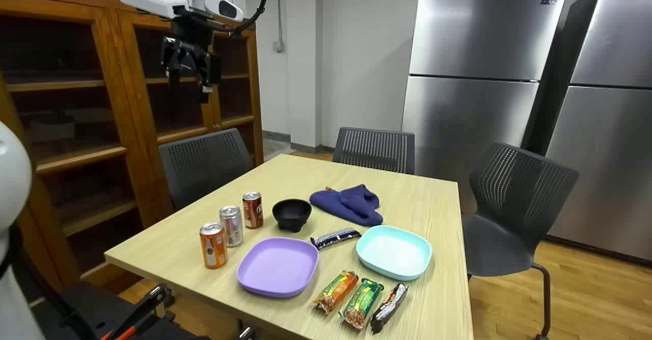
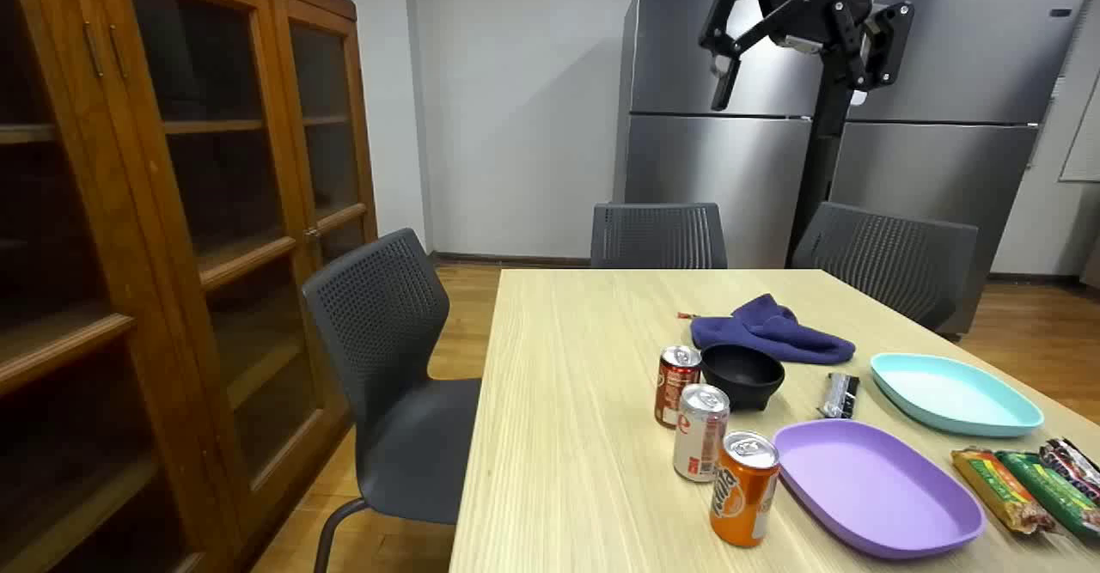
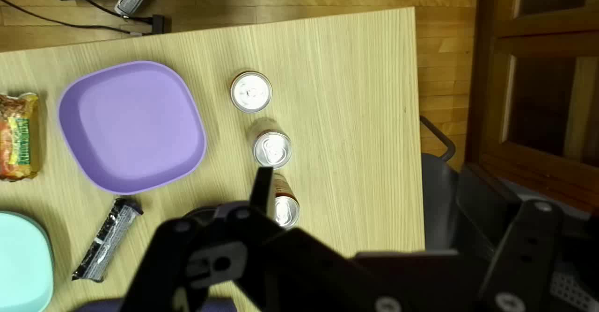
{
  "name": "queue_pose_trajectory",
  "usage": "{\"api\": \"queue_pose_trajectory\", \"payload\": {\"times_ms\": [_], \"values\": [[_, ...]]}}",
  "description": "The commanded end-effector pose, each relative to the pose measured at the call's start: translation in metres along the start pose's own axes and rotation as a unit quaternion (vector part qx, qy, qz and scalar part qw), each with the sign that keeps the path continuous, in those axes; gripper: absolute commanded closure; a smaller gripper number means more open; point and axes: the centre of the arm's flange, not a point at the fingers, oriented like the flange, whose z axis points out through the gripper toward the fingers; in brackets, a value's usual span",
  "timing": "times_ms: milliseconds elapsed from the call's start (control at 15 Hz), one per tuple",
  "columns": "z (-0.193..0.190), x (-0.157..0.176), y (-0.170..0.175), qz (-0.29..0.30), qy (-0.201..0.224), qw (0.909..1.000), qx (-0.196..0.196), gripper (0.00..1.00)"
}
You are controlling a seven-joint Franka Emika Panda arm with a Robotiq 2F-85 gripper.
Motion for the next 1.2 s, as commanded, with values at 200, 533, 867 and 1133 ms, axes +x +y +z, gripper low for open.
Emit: {"api": "queue_pose_trajectory", "payload": {"times_ms": [200, 533, 867, 1133], "values": [[0.0004, 0.0001, 0.0001, 0.000, 0.000, 1.0000, 0.000, 0.00], [0.0004, 0.0001, 0.0001, 0.000, 0.000, 1.0000, 0.000, 0.00], [0.0004, 0.0001, 0.0001, 0.000, 0.000, 1.0000, 0.000, 0.00], [0.0029, -0.0002, 0.0006, -0.001, -0.004, 1.0000, 0.003, 0.00]]}}
